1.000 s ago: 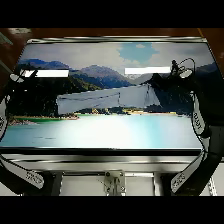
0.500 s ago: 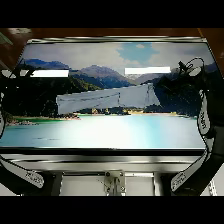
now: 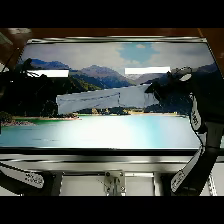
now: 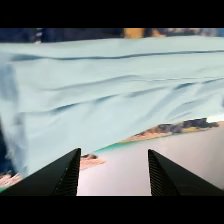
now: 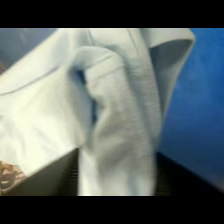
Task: Fold the shirts.
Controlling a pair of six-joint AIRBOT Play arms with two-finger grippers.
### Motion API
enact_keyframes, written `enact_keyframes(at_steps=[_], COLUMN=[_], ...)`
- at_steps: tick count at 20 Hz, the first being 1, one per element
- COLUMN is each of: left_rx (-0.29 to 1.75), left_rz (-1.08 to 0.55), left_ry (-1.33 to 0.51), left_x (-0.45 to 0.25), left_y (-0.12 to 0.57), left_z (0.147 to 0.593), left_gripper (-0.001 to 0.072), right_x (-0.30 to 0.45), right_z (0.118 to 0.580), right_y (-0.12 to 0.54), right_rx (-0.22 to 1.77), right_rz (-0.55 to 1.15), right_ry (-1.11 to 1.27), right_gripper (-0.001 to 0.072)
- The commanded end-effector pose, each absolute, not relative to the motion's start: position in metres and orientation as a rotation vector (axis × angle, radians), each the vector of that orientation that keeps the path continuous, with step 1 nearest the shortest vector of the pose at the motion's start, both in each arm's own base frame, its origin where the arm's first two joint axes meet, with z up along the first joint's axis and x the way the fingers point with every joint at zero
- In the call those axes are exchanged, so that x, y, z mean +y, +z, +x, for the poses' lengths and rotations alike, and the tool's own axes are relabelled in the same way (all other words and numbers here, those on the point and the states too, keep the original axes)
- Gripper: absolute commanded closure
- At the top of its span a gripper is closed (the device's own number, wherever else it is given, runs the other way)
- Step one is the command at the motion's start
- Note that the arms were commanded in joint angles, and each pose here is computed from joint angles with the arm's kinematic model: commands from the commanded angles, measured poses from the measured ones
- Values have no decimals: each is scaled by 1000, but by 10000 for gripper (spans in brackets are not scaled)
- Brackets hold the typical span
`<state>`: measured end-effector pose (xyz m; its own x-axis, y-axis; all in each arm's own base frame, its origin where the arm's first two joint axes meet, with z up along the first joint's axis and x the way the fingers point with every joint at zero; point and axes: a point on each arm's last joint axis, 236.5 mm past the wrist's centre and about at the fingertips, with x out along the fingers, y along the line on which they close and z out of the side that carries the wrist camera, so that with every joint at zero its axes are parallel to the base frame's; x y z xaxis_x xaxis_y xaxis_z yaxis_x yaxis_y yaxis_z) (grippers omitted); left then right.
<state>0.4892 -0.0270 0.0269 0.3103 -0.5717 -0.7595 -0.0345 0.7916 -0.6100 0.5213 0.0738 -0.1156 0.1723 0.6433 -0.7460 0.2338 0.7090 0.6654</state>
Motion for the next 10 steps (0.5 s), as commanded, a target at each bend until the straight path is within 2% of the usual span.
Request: enact_keyframes(at_steps=[1,2,3,5,6,8,9,10], left_rx=[1076,1042,1018,1012,1026,1074,1104,1132], left_rz=[-658,-668,-676,-653,-641,-614,-600,-587], left_ry=[-526,-555,-568,-593,-617,-673,-702,-727], left_x=[-67,-78,-89,-116,-134,-176,-199,-220], left_y=[65,73,77,76,71,55,44,34], left_z=[508,513,518,522,520,512,507,501], left_gripper=[204,212,275,492,576,611,662,665], right_x=[88,90,91,90,88,89,90,91], right_z=[518,517,514,508,505,494,487,478], right_y=[-115,-110,-102,-75,-57,-16,4,25], right_rx=[1424,1423,1424,1414,1403,1380,1370,1365], right_rz=[818,827,819,785,772,735,710,683], right_ry=[365,382,410,458,475,520,542,560], right_gripper=[514,635,635,635,635,635,635,635])
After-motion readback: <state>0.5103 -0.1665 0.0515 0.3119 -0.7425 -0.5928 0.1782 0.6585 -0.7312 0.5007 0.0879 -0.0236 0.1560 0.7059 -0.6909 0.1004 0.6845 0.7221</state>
